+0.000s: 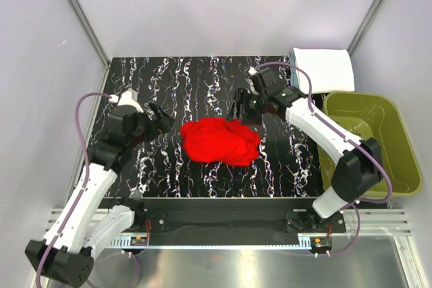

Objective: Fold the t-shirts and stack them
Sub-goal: Move the tshirt to the center of the board, then flatten the tshirt out

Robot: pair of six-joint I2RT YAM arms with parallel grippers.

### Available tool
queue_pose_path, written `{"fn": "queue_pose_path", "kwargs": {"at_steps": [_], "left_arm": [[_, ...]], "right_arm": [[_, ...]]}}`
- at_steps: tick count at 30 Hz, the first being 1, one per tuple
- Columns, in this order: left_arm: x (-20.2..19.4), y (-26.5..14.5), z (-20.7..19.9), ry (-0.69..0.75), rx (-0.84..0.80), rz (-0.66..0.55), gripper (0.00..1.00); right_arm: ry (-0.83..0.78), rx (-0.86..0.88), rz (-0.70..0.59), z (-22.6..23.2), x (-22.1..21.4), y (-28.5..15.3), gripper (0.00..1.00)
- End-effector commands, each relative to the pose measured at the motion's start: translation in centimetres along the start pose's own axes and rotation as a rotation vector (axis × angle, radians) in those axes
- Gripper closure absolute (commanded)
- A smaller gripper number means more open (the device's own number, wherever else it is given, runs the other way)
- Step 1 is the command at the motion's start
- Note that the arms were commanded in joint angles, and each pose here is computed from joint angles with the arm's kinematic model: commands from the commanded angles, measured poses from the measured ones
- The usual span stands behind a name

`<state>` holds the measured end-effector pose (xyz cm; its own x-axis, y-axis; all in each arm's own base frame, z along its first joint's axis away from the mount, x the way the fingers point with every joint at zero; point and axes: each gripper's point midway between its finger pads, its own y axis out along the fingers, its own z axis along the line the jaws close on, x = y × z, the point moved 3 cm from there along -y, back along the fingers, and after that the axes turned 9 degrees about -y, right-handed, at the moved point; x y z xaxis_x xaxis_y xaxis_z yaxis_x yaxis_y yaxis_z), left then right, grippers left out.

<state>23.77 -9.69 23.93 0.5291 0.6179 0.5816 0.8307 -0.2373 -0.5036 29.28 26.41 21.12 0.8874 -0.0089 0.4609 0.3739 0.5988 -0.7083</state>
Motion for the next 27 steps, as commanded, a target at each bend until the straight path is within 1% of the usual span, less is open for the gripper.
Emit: {"fn": "queue_pose_path", "kwargs": {"at_steps": [1, 2, 4, 5, 7, 8, 11, 12, 13, 14, 15, 17, 19, 20, 21, 22, 24, 25, 27], "left_arm": [[-0.8, 1.7, -0.8, 0.077, -0.063, 0.071, 0.02], [-1.6, 2.9, -0.6, 0.08, -0.055, 0.127, 0.03], [-2.8, 5.0, -0.3, 0.073, -0.035, 0.186, 0.04], [-3.3, 5.7, -0.3, 0.062, -0.032, 0.212, 0.05], [-4.3, 7.1, -0.1, 0.046, -0.012, 0.254, 0.05], [-5.4, 8.2, 0.4, 0.045, 0.017, 0.295, 0.06], [-6.9, 10.4, 0.9, 0.036, 0.056, 0.345, 0.06], [-7.0, 11.0, 0.7, 0.03, 0.048, 0.348, 0.06], [-7.7, 11.9, 1.3, 0.023, 0.073, 0.372, 0.07], [-8.0, 12.2, 1.1, 0.012, 0.058, 0.391, 0.08], [-8.2, 12.7, 0.7, 0.009, 0.028, 0.395, 0.13], [-9.3, 13.2, 0.7, 0.006, 0.024, 0.433, 0.18], [-10.2, 13.5, 0.9, 0.023, 0.035, 0.456, 0.3], [-10.3, 13.6, 1.1, 0.025, 0.046, 0.452, 0.43], [-10.6, 13.6, 1.4, 0.024, 0.058, 0.456, 0.63], [-10.7, 13.6, 1.5, 0.024, 0.059, 0.451, 0.71], [-10.8, 13.6, 1.6, 0.02, 0.053, 0.452, 0.82], [-10.6, 13.4, 1.3, 0.021, 0.044, 0.448, 1.0], [-9.7, 13.2, 0.5, 0.038, 0.038, 0.43, 1.0]], "right_arm": [[-0.137, -0.263, -0.209, -2.4, 5.1, -4.7, 0.31], [-0.126, -0.352, -0.217, -4.0, 5.6, -4.5, 0.3], [-0.101, -0.385, -0.222, -6.0, 6.6, -4.4, 0.31], [-0.083, -0.353, -0.197, -6.5, 6.7, -3.4, 0.31], [-0.064, -0.301, -0.195, -7.2, 7.9, -2.3, 0.35], [-0.058, -0.275, -0.145, -7.6, 7.7, -0.6, 0.39], [-0.079, -0.227, -0.064, -8.1, 7.5, 2.6, 0.43], [-0.106, -0.194, -0.043, -8.1, 7.2, 3.5, 0.43], [-0.118, -0.146, -0.02, -8.0, 6.8, 4.3, 0.42], [-0.125, -0.068, 0.023, -7.4, 6.0, 5.4, 0.39], [-0.145, -0.036, 0.033, -7.5, 5.6, 6.1, 0.37], [-0.178, 0.064, 0.065, -6.7, 4.8, 7.3, 0.33], [-0.197, 0.119, 0.089, -6.2, 4.0, 8.0, 0.31], [-0.211, 0.134, 0.108, -5.7, 3.4, 8.6, 0.31], [-0.236, 0.143, 0.1, -5.4, 3.4, 9.1, 0.31], [-0.239, 0.163, 0.115, -5.2, 2.9, 9.9, 0.31], [-0.261, 0.188, 0.131, -4.3, 2.3, 10.9, 0.32], [-0.259, 0.156, 0.141, -4.9, 2.1, 11.8, 0.36], [-0.259, 0.135, 0.128, -5.0, 2.5, 12.1, 0.48]]}}
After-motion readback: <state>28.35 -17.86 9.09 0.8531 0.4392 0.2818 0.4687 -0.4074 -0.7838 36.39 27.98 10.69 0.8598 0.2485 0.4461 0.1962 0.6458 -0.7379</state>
